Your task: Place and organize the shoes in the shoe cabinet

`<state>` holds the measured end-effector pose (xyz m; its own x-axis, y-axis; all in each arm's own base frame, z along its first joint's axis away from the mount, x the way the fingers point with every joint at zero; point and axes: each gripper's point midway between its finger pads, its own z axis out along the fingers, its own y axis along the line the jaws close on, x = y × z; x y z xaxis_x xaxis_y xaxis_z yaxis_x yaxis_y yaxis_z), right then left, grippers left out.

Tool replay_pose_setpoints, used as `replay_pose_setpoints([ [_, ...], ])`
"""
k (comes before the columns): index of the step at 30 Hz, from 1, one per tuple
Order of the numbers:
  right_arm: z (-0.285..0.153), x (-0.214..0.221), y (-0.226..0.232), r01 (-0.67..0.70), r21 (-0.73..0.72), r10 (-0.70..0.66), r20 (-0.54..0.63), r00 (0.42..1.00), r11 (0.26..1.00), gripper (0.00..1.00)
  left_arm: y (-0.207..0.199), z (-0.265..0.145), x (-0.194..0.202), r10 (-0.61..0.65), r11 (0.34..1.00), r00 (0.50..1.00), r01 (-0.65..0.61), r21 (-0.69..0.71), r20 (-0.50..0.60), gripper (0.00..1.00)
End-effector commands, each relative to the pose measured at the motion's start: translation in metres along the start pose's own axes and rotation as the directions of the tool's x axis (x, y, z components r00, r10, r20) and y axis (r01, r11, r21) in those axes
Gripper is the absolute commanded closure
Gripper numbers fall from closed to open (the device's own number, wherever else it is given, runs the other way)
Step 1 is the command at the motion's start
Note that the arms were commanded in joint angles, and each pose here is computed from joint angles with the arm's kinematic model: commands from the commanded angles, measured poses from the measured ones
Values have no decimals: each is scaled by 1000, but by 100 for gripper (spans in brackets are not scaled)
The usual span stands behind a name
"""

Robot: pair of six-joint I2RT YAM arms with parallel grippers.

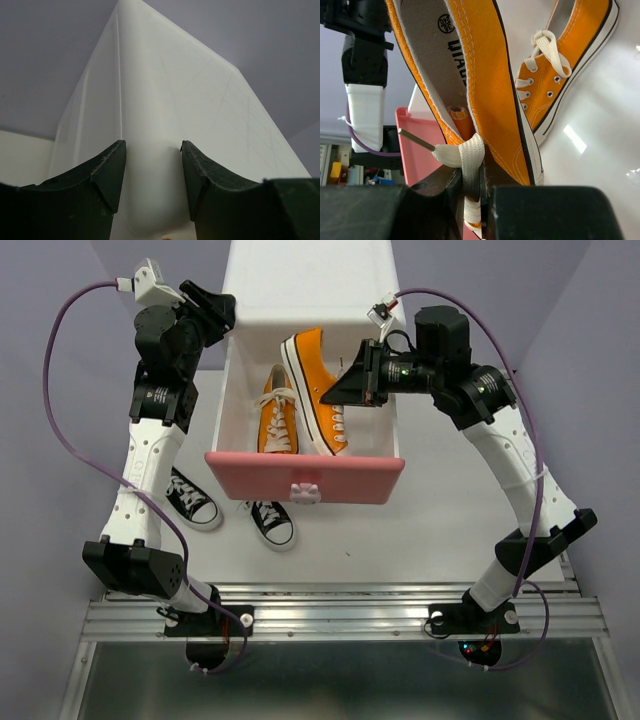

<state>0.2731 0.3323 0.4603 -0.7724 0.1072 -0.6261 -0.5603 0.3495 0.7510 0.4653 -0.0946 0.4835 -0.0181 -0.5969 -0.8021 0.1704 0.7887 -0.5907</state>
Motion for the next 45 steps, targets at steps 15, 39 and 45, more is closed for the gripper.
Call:
replay_pose_setpoints([
  [15, 7, -4, -8, 89, 94, -91, 10, 996, 992, 99, 89, -9, 135, -7, 968, 904, -102, -230, -428, 43],
  [39, 15, -29, -32, 27, 483, -155, 228, 961, 875, 100, 94, -9, 136, -10, 961, 906, -108, -254, -424, 43],
  [45, 5, -37, -35, -33, 538, -158, 306, 939, 842, 99, 95, -10, 135, -11, 960, 907, -108, -259, -420, 43],
])
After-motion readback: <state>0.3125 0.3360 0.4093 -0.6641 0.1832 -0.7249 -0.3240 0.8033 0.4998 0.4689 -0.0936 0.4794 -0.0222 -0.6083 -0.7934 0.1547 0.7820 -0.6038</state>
